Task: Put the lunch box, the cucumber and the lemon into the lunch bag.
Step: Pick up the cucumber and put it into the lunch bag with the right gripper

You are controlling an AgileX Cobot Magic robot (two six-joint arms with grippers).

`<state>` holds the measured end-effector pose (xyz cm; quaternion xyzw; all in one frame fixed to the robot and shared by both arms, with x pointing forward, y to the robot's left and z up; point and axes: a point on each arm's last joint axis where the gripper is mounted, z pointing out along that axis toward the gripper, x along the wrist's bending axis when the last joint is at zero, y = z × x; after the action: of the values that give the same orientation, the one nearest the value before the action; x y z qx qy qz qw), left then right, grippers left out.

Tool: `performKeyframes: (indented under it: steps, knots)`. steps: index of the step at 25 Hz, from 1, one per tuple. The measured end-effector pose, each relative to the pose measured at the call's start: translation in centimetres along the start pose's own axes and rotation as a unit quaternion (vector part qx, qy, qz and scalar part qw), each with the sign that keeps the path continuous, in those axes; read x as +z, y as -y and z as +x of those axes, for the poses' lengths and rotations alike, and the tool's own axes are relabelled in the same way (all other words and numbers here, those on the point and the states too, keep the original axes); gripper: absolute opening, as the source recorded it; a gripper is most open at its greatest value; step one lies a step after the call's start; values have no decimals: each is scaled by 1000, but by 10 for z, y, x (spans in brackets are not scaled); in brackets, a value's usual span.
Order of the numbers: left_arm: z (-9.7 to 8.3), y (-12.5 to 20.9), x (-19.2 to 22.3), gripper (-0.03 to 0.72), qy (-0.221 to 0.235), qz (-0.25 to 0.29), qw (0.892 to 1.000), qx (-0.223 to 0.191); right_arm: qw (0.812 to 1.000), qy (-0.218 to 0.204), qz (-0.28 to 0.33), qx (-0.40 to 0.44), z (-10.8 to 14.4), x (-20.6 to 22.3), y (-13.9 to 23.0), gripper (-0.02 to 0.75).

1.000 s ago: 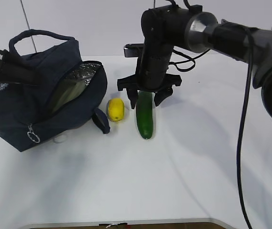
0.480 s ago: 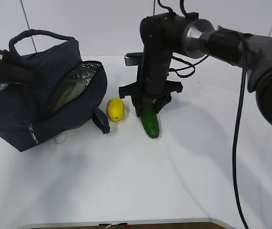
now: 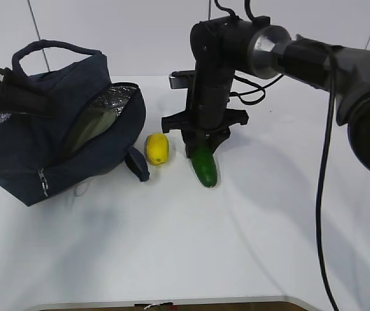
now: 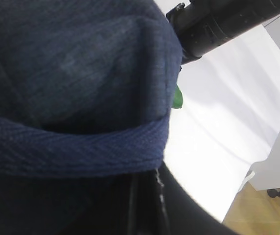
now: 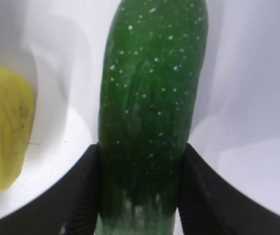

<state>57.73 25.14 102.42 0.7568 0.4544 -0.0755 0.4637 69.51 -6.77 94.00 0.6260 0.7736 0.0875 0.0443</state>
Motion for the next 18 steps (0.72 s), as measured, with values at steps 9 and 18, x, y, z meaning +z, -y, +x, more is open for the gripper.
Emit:
performKeyframes:
  steps: [9,18]
  knots:
    - [0,0,0,-10,-1,0,1000,0,998,-58,-34,-11,11,-36,-7,332]
    - [2,-1,0,-10,-13,-5,1000,-1,977,-201,-64,-26,33,-104,-1,332]
